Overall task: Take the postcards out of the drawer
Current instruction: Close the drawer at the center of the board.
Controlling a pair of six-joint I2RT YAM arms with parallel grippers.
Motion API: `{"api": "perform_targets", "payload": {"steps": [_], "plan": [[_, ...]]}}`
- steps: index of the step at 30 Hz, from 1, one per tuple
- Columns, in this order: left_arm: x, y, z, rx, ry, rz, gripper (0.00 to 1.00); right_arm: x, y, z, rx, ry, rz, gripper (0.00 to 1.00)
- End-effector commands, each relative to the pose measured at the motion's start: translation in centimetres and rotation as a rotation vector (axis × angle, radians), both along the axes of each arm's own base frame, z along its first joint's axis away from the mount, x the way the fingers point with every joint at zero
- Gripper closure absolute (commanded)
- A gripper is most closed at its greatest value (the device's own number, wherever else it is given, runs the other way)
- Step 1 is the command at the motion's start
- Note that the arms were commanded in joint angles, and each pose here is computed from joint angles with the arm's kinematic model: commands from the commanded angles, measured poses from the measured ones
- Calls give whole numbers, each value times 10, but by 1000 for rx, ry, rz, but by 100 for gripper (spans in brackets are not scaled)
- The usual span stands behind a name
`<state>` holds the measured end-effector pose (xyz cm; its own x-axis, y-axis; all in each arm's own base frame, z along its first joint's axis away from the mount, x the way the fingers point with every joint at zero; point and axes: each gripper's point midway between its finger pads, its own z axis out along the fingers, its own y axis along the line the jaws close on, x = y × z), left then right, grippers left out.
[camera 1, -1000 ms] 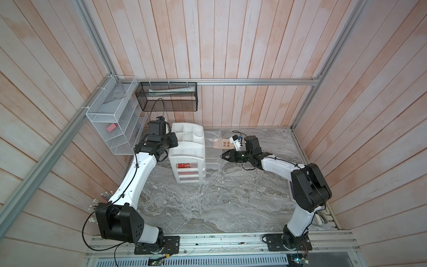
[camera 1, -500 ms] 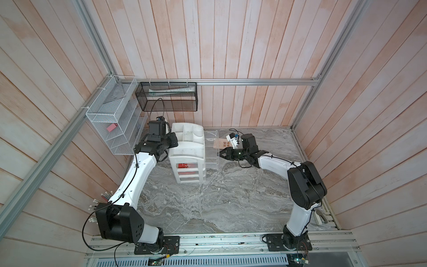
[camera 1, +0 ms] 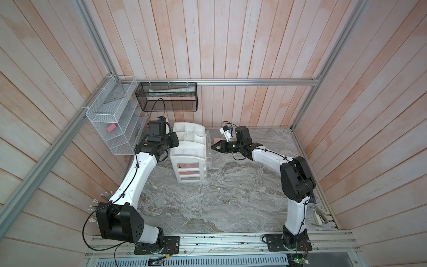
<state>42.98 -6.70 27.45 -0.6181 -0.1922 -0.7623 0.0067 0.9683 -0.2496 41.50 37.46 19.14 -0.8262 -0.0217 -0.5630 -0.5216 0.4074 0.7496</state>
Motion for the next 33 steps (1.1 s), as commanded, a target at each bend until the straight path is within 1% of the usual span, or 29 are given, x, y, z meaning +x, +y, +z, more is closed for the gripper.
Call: {"api": "perform_targets", "payload": {"steps": [1, 7, 9, 12, 15, 22, 27, 33], "plan": [[-4, -16, -23, -18, 65, -71, 93, -9, 19, -2, 0, -3, 67, 69], [-4, -16, -23, -21, 66, -71, 93, -14, 36, -7, 8, 10, 109, 69], [-5, -16, -24, -17, 69, -68, 93, -14, 36, -8, 9, 15, 107, 69], [-5, -12, -25, -5, 73, -51, 93, -12, 27, -5, 36, 20, 90, 69], [-5, -12, -25, -6, 71, -51, 97, -10, 15, -4, 39, 19, 65, 69], [-4, -10, -27, -3, 74, -43, 97, -6, -19, -5, 76, 30, -2, 68], [-4, -10, -29, 1, 81, -44, 97, -7, -36, -15, 111, 52, -44, 66], [-6, -10, -27, -3, 76, -45, 97, -11, -41, -30, 183, 99, -47, 65]]}}
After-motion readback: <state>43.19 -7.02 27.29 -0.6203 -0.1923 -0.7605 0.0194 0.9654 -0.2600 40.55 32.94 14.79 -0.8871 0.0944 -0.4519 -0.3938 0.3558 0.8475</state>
